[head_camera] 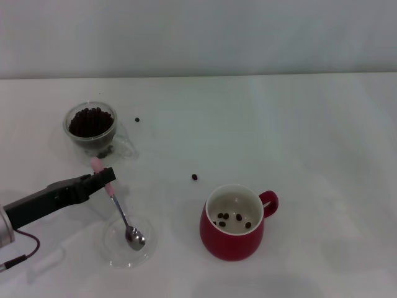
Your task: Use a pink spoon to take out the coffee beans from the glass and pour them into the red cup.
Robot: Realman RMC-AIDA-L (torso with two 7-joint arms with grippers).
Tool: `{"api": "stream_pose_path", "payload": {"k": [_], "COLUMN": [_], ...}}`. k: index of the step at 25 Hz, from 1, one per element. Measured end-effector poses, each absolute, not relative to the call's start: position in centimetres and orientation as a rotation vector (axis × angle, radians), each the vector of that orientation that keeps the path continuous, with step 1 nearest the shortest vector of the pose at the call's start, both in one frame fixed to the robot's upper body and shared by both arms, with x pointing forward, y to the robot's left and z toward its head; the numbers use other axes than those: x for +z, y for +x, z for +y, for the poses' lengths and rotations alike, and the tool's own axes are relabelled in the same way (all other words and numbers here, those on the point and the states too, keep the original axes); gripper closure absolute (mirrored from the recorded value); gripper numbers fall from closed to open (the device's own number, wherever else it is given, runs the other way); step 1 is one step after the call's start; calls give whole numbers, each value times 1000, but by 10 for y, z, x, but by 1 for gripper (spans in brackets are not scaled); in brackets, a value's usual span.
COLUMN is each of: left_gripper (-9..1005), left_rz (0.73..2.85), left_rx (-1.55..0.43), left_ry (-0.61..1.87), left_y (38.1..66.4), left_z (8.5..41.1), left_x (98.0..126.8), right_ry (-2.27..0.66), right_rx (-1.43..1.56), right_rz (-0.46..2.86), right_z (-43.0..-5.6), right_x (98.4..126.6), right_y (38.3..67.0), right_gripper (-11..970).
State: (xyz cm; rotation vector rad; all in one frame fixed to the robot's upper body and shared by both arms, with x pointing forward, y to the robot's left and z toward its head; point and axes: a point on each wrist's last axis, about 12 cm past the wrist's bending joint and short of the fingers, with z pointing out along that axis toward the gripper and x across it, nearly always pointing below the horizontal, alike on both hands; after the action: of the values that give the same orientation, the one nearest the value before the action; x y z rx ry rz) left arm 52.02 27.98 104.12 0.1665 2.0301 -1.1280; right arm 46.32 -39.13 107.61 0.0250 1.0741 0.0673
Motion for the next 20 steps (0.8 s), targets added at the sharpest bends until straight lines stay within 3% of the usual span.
{"api": "stream_pose_path", "payload": {"k": [6,20], "left_gripper": [841,410], "left_rz": [2030,1947], "left_rx": [-1125,-1010], "left_ry": [168,194], "left_y": [520,517], "left_z": [281,307], "left_x": [1041,1048], "right_ry": [22,14], "right_rx": [67,72], "right_rz": [1074,1076], "right_z": [-390,-389], "right_x": [1077,1077], "right_y": [466,467], "right_gripper": [236,236]}}
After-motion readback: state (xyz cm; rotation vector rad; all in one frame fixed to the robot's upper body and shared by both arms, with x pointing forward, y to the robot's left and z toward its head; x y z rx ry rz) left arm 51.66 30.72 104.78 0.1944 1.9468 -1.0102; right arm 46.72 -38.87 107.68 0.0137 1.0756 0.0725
